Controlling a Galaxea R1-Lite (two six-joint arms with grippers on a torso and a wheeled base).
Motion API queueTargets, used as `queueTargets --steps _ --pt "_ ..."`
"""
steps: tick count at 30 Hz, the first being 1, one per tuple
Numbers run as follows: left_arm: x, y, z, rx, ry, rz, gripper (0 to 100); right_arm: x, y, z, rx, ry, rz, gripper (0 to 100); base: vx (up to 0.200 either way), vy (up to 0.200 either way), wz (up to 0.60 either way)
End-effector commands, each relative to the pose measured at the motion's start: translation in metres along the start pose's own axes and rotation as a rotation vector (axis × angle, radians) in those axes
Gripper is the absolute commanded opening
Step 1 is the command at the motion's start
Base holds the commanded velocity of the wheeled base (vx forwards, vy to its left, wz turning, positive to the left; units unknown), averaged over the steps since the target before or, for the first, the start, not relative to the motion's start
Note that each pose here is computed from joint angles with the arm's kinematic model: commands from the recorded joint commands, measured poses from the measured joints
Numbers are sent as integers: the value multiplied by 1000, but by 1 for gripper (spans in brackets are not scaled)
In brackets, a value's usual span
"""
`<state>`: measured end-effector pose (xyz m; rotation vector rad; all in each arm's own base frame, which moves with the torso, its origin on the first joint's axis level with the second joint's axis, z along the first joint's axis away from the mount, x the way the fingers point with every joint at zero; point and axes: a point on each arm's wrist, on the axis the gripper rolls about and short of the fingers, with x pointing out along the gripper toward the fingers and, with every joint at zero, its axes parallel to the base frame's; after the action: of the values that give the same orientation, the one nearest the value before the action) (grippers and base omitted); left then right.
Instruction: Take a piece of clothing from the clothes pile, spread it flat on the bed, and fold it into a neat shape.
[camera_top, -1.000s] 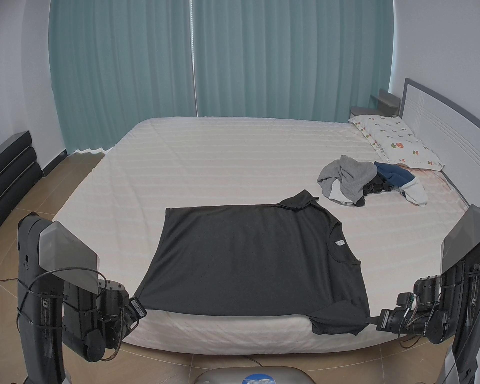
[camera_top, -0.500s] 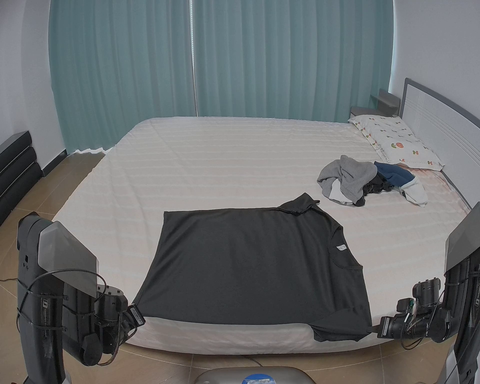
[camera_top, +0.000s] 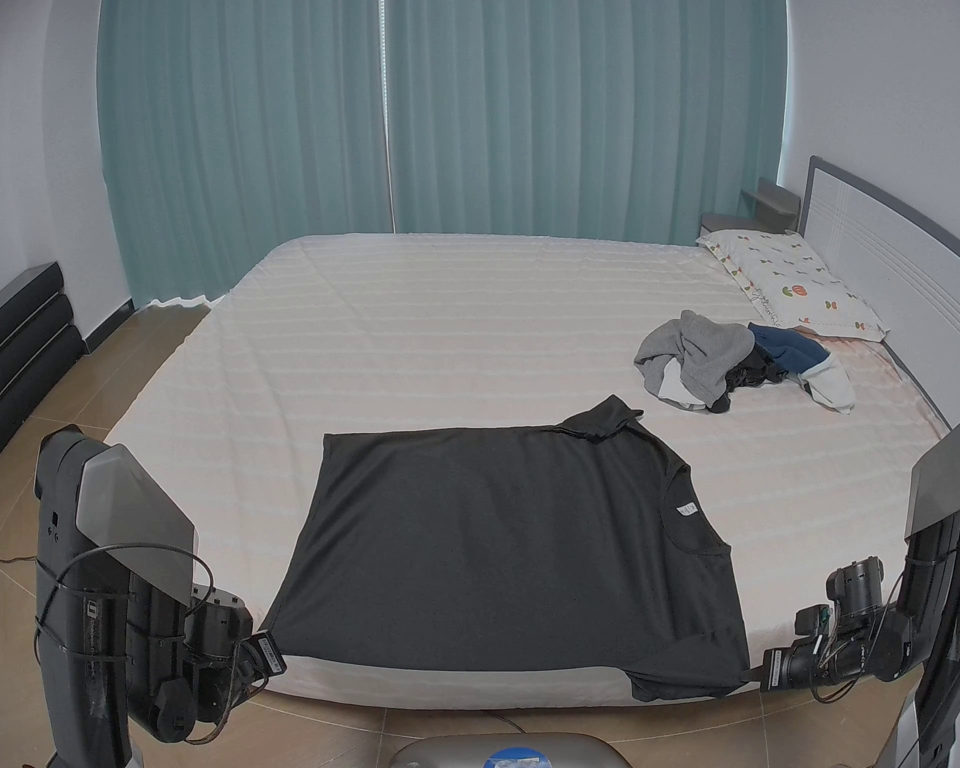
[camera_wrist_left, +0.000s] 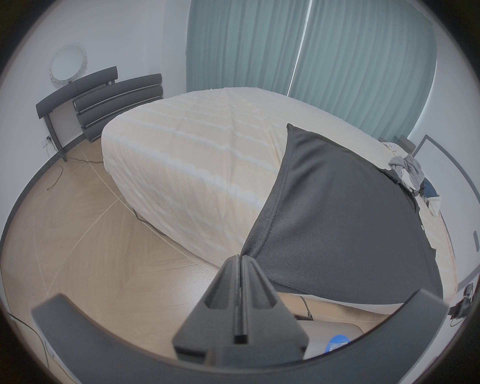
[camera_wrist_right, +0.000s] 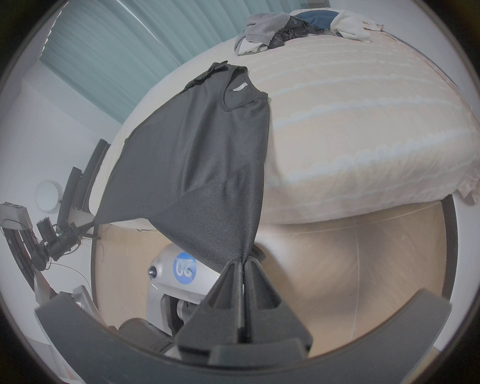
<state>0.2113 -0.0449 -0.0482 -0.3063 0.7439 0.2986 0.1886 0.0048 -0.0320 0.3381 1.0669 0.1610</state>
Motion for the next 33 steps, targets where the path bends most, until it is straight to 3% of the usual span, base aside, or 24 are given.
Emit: queueTargets --steps 1,9,15,22,33 --pt "-3 1 -2 14 3 0 0 -9 2 -4 -24 14 -23 0 0 0 0" --pt "-5 -4 10 -26 -53 -32 0 -18 5 5 -46 -72 -14 0 0 0 0" --pt "-3 -17 37 -167 -182 -108 0 -14 9 32 -61 -276 29 0 0 0 0" --pt "1 -28 55 -232 -258 -162 0 -6 13 61 -52 -421 70 0 0 0 0" --pt "5 -34 57 -237 -271 -181 0 -5 17 78 -29 -484 102 0 0 0 0"
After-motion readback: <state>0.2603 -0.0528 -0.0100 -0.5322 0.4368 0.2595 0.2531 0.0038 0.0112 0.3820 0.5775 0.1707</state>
